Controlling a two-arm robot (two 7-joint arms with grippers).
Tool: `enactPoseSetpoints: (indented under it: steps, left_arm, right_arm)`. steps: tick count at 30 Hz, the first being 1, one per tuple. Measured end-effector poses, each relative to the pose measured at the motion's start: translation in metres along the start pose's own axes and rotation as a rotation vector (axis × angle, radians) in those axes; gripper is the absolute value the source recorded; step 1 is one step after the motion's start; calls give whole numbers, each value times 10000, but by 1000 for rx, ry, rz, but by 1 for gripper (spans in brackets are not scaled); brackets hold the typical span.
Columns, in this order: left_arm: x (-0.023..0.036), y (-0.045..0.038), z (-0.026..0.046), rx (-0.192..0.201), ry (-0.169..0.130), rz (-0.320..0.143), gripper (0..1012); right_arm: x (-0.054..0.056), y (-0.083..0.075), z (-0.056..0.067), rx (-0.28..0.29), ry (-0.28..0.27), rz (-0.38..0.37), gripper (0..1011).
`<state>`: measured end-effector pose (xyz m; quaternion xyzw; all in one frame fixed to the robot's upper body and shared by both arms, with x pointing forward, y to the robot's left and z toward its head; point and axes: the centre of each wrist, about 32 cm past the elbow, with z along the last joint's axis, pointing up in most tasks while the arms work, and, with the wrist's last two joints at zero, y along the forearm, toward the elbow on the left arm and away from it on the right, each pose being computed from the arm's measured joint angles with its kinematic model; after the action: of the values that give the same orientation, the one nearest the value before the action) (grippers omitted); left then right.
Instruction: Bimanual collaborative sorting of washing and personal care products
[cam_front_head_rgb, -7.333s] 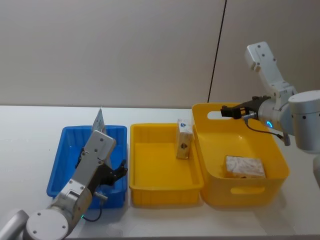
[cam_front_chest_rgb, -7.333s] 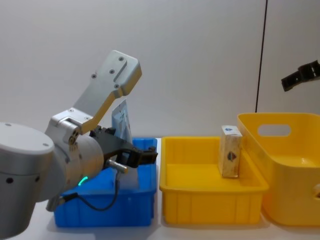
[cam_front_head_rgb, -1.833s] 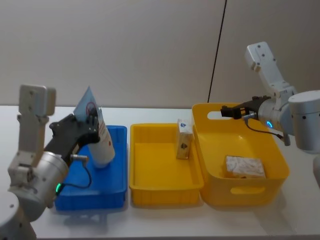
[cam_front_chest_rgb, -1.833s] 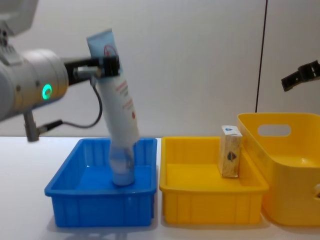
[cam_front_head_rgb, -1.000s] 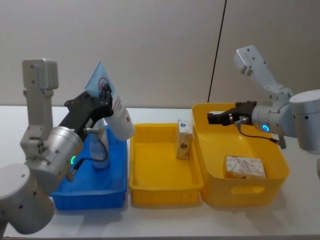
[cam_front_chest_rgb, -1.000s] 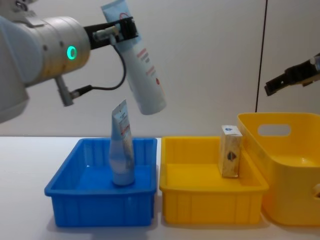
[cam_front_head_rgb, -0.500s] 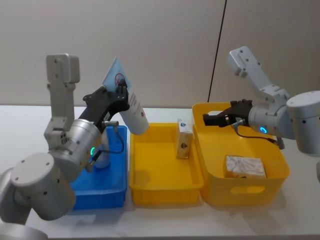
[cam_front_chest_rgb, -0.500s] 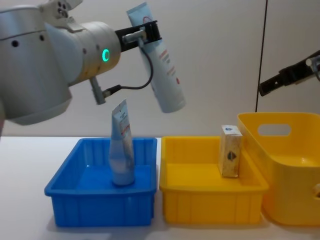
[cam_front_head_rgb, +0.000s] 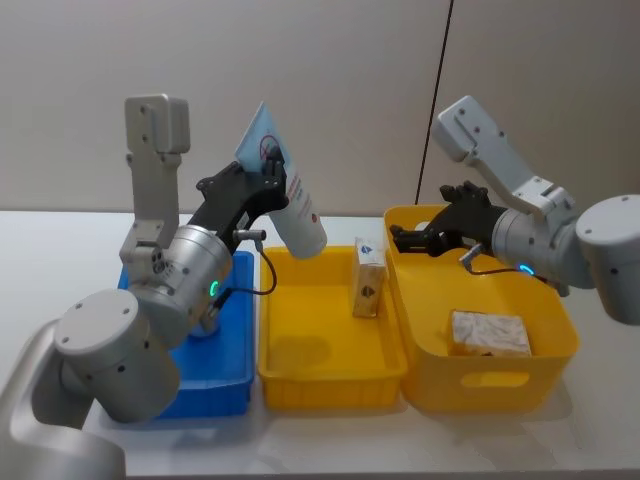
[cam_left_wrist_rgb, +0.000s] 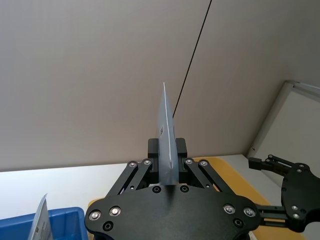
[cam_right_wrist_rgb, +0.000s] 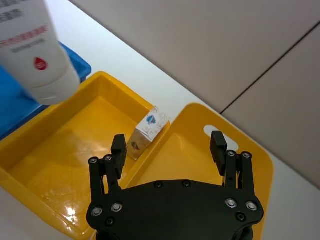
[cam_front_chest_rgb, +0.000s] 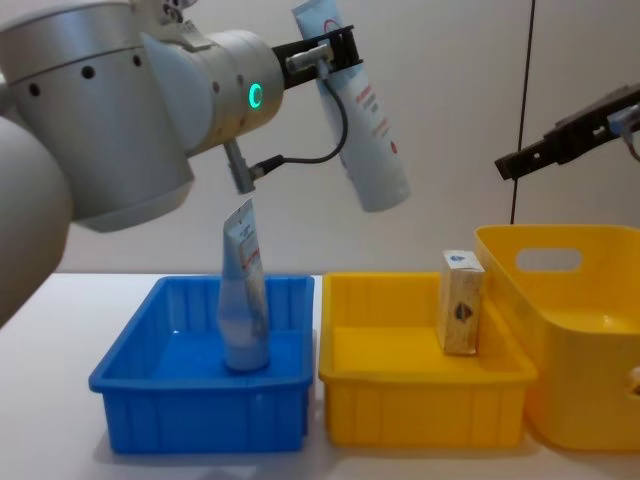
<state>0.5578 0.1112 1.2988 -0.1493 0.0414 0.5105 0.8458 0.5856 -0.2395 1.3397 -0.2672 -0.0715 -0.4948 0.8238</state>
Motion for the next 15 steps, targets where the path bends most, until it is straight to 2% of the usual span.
enactPoseSetpoints:
  steps: [6,15]
  left_arm:
    - [-51,-40,-14,-8,2,-7,169]
    - [-109,-76,-23,-17,-6,-11,170]
  right_arm:
    - [-10,-33,-39,47,-78,34,1004]
    - [-17,-90,-101,128,-229,114,1003]
